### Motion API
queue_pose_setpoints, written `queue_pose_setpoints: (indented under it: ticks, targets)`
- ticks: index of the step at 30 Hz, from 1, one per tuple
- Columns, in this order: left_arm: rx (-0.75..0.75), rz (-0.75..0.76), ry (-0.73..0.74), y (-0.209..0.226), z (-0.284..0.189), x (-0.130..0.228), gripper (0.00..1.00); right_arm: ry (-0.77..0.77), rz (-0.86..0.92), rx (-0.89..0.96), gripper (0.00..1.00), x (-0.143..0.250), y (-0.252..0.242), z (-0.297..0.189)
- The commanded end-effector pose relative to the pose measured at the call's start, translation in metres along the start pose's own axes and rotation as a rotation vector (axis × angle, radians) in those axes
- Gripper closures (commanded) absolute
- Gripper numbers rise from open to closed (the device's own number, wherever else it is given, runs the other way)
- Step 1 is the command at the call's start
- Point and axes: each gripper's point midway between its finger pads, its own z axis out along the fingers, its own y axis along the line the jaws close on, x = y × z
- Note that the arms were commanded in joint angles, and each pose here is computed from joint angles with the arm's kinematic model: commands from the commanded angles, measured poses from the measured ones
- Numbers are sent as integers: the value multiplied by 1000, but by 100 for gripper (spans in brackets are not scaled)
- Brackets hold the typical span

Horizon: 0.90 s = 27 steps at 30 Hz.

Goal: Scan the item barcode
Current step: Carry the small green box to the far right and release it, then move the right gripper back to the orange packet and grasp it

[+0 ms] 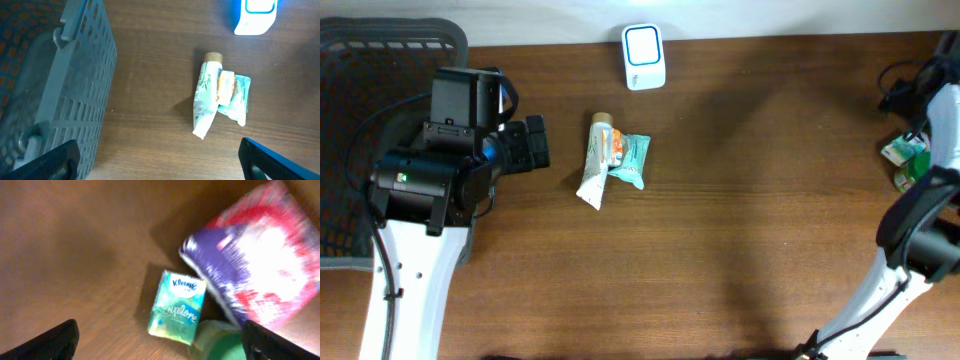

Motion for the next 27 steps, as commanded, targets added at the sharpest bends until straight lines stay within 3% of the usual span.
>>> queue_pose_setpoints:
  ticks: [1,5,8,14,22,27]
  targets:
    - [-16,13,-4,4,0,-1,1,-82,-10,-204,1,-20,40,-73]
    - [-15,13,-4,3,0,-1,1,102,-80,-609,1,28,124,-107]
    - [-16,12,-4,3,0,-1,1,254,-143,-755,2,77,171,-123]
    - [-16,12,-4,3,0,-1,1,329,-347,-822,1,158,253,-136]
    - [-16,12,-4,3,0,-1,1,200,-611,-956,1,232,358,-195]
    - [-16,13,-4,4,0,-1,1,166,-594,-863,1,278,393,-209]
